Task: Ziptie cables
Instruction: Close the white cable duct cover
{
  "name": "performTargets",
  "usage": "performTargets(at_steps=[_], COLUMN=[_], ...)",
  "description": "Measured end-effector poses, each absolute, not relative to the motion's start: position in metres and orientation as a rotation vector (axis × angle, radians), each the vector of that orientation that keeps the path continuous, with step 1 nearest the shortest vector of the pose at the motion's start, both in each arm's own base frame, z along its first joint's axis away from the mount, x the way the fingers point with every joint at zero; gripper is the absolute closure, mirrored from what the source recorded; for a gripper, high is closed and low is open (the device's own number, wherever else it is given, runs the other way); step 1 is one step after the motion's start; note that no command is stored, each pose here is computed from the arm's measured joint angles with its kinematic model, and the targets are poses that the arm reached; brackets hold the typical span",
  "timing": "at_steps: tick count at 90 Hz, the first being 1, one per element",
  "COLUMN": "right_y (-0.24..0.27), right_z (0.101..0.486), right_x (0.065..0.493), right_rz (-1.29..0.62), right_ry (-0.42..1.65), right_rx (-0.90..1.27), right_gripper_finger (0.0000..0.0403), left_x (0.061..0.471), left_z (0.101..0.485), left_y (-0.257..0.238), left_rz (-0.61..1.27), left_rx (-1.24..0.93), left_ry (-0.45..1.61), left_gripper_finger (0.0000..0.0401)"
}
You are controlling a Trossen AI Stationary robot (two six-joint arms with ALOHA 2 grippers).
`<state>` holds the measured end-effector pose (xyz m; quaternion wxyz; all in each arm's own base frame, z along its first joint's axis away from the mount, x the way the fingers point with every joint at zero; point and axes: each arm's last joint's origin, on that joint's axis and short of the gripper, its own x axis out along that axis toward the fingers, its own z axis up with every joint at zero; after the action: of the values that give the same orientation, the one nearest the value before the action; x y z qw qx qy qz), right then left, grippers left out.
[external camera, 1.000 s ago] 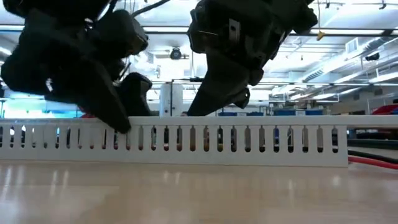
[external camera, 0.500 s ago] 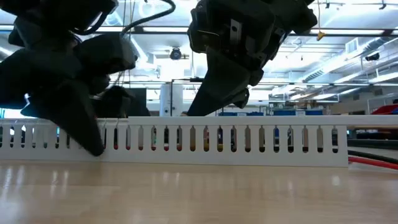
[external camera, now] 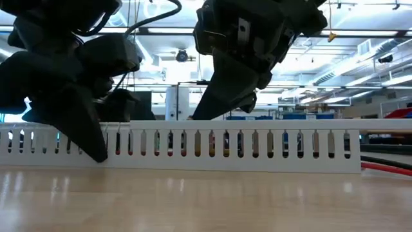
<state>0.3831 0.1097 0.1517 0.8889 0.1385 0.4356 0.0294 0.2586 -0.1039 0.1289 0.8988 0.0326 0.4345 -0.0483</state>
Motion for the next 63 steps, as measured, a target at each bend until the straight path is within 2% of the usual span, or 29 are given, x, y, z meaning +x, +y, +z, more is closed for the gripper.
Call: performTargets(at_steps=[21, 43, 63], right_y=[0.103, 0.082, 0.085], right_z=[0.153, 0.154, 0.155], right_x=[0.387, 0.393, 0.393], right_rz=[0.112, 0.169, 0.188], right_ry=[0.894, 0.873, 0.868], right_rx=[0.298, 0.307, 0.294], right_gripper_finger=[0.0403, 0.0403, 0.0403], left_x=[0.259, 0.259, 0.259], left_z=[0.129, 0.129, 0.13], left_y=[-0.104, -0.104, -0.104], left_rz=[-0.101, -0.098, -0.1], left_rx=[0.068, 0.065, 0.068], left_ry=[0.9, 0.899, 0.884], left_gripper_finger=[0.0155, 0.0157, 0.0156])
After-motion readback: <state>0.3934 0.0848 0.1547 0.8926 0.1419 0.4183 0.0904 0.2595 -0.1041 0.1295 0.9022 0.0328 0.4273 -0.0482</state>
